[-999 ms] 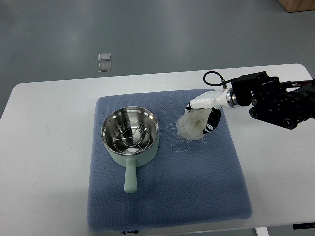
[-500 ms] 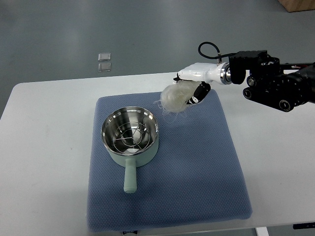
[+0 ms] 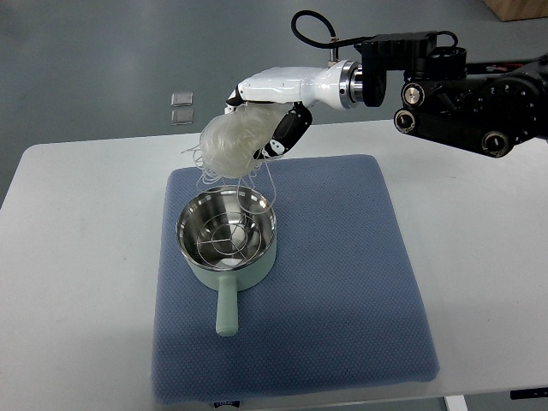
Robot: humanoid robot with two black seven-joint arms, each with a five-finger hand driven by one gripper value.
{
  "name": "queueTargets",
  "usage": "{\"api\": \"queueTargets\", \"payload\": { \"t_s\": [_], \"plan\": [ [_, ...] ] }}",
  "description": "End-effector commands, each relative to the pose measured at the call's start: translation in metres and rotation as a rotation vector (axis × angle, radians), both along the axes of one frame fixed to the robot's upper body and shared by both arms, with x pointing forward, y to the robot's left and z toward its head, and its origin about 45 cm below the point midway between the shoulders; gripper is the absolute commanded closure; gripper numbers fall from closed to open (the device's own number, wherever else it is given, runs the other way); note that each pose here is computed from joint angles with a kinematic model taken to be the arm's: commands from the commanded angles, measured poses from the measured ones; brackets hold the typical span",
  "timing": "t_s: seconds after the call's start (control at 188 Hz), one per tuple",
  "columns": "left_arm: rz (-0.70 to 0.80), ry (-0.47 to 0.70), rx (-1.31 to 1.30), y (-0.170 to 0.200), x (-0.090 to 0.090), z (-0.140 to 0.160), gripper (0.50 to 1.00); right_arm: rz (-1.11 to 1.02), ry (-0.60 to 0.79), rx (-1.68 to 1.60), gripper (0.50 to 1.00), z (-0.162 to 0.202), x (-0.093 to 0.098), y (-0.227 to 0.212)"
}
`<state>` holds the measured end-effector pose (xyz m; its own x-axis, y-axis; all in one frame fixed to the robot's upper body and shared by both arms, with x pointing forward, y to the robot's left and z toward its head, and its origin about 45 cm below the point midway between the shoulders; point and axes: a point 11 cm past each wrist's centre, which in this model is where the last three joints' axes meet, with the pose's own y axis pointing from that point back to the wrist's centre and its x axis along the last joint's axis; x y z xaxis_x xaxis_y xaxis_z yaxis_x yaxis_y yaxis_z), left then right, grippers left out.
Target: Put vermicelli into pot with right hand
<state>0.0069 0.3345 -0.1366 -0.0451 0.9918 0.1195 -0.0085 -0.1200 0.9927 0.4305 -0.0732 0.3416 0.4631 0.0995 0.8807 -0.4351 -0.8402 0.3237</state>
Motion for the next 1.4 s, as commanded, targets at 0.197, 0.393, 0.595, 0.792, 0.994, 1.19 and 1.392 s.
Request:
{"api": "queueTargets", "payload": {
  "t_s": [0.197, 0.393, 0.595, 0.792, 0.994, 1.19, 1.392],
  "plan": [
    [0.001, 0.0, -0.002, -0.001, 0.0, 0.0, 0.5, 0.071, 0.097, -0.009, 1.0, -0.052, -0.027, 0.033],
    [0.001, 0.0, -0.002, -0.001, 0.0, 0.0, 0.5, 0.053, 0.124, -0.011, 0.991, -0.068, -0.028, 0.03],
    [0.001, -0.001, -0.003, -0.001, 0.0, 0.0, 0.5, 0.027, 0.112, 0.005, 0.626, -0.068, -0.023, 0.023],
    [0.002, 0.001, 0.0, 0.0, 0.0, 0.0, 0.5, 0.003, 0.108, 0.009, 0.607, -0.065, -0.018, 0.013],
    [0.001, 0.0, 0.0, 0.0, 0.0, 0.0, 0.5, -0.069, 0.091, 0.036, 0.607, -0.052, -0.003, -0.016],
    [0.001, 0.0, 0.0, 0.0, 0.0, 0.0, 0.5, -0.295, 0.204, 0.291, 0.609, -0.037, 0.022, -0.063],
    [0.0, 0.0, 0.003, 0.001, 0.0, 0.0, 0.5, -0.693, 0.405, 0.643, 0.609, -0.071, 0.045, -0.136]
  ]
}}
